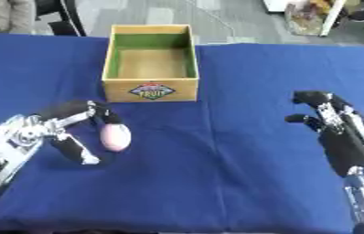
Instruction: Pick up objects on the table and place them in the box.
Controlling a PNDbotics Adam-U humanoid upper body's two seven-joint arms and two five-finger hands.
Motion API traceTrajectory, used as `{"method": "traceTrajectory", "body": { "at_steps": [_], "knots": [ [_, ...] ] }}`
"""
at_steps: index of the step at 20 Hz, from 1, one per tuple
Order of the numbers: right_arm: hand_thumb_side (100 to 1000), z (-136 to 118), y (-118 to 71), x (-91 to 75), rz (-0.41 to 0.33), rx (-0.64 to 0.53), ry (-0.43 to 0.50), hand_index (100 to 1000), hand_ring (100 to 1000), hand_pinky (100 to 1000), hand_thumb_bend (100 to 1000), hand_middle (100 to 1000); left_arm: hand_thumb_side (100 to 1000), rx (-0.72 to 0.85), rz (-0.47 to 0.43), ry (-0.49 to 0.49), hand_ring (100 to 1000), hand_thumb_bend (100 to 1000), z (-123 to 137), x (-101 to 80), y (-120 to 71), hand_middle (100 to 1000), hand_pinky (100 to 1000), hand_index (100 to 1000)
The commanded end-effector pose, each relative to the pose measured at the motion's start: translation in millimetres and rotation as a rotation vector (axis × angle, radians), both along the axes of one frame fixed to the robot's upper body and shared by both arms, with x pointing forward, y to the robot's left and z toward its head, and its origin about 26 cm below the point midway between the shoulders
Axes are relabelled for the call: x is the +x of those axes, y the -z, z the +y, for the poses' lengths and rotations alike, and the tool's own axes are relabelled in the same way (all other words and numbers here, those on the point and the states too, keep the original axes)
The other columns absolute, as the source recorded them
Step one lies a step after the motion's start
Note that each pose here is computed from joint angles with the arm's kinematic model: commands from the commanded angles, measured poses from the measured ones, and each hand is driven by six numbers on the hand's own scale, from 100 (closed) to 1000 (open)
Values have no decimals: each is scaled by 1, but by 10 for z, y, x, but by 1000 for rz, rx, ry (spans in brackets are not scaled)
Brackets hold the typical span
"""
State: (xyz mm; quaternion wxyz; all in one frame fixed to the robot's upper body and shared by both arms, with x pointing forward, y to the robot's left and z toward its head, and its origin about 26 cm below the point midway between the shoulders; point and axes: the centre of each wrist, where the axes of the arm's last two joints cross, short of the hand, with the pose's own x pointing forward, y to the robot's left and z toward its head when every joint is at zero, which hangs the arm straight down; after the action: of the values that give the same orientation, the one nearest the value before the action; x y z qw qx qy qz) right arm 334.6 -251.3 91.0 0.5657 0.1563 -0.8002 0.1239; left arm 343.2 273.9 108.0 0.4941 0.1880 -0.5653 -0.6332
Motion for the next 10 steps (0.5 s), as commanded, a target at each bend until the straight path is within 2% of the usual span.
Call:
{"method": "traceTrajectory", "body": {
  "at_steps": [1,4,10],
  "knots": [
    [535,-28,-98,0,-31,-15,-7,701,943,635,100,630,140,19,-39,-6,697,423,-4,43,-50,625,571,771],
    [534,-26,-98,-1,-32,-14,-8,701,943,635,100,630,141,-1,-52,-30,660,357,-12,64,-8,586,535,745],
    [534,-27,-97,-1,-31,-14,-7,701,943,635,100,630,142,-21,-50,-48,593,328,-24,82,45,518,472,713]
  ]
}}
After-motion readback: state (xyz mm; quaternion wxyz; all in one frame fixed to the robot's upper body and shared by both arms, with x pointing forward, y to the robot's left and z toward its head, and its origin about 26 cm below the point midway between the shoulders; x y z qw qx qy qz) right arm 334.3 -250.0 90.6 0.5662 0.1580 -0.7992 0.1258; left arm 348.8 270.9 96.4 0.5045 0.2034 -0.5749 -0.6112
